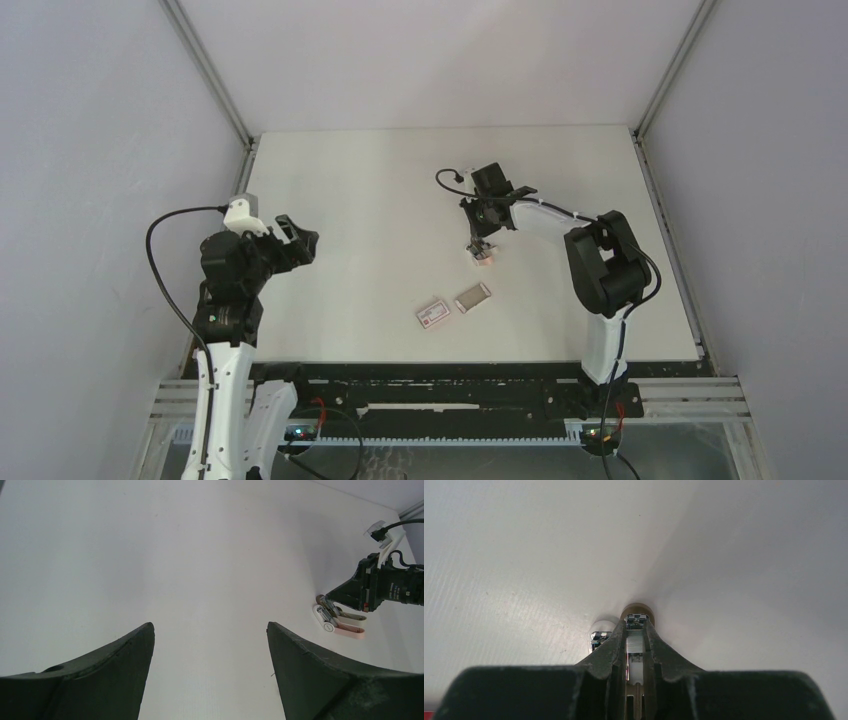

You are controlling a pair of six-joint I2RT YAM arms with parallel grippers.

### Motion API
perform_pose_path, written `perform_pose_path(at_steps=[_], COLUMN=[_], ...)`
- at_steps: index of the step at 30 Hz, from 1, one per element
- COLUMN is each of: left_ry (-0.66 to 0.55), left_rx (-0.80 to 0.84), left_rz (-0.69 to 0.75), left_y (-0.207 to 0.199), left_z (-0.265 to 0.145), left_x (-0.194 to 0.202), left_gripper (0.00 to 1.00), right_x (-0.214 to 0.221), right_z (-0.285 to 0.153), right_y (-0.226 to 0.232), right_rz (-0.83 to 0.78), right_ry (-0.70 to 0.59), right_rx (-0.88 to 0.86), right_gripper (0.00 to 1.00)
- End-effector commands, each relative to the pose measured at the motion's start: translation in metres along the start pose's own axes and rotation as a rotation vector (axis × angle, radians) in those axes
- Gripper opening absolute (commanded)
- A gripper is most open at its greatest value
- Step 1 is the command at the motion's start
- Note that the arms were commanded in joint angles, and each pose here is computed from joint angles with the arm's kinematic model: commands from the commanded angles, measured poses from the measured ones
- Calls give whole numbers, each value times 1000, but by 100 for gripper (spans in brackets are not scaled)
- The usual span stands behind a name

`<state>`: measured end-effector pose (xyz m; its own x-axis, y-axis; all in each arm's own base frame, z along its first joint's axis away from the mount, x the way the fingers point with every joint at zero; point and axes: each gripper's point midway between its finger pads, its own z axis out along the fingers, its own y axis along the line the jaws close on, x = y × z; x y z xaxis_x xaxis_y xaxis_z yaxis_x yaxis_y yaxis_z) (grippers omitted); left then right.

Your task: Load the staples into the stapler

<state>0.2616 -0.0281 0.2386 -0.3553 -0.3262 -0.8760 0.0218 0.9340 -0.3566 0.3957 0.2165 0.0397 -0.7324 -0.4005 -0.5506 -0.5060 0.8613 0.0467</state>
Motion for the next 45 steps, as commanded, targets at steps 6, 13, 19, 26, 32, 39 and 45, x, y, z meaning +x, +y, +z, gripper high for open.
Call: perform_pose_path(at_steps=[6, 13, 19, 26, 32, 39, 45], left_ry=[-38, -37, -37, -38, -37, -37, -39], left_rx=[10, 9, 9, 9, 10, 9, 9], left_rz=[27, 27, 27, 28, 27, 28, 28], left_y=[-1, -1, -1, -1, -1, -1, -1], left_z=[-2, -1, -1, -1, -2, -2, -2], left_x=[-9, -9, -9, -9, -9, -9, -9], left_gripper=[87, 87, 87, 87, 87, 87, 87], right_x=[-16, -14, -21, -29, -26, -27, -26], right_z=[1, 2, -4, -13, -10, -10, -9], right_y=[-9, -6, -4, 2, 5, 7, 7], right_rz=[1, -1, -3, -8, -10, -10, -9], right_ry=[-42, -34, -58, -86, -76, -76, -71], right_rx=[7, -3, -8, -31, -42, -53, -53], right_gripper=[9, 9, 9, 9, 9, 9, 8])
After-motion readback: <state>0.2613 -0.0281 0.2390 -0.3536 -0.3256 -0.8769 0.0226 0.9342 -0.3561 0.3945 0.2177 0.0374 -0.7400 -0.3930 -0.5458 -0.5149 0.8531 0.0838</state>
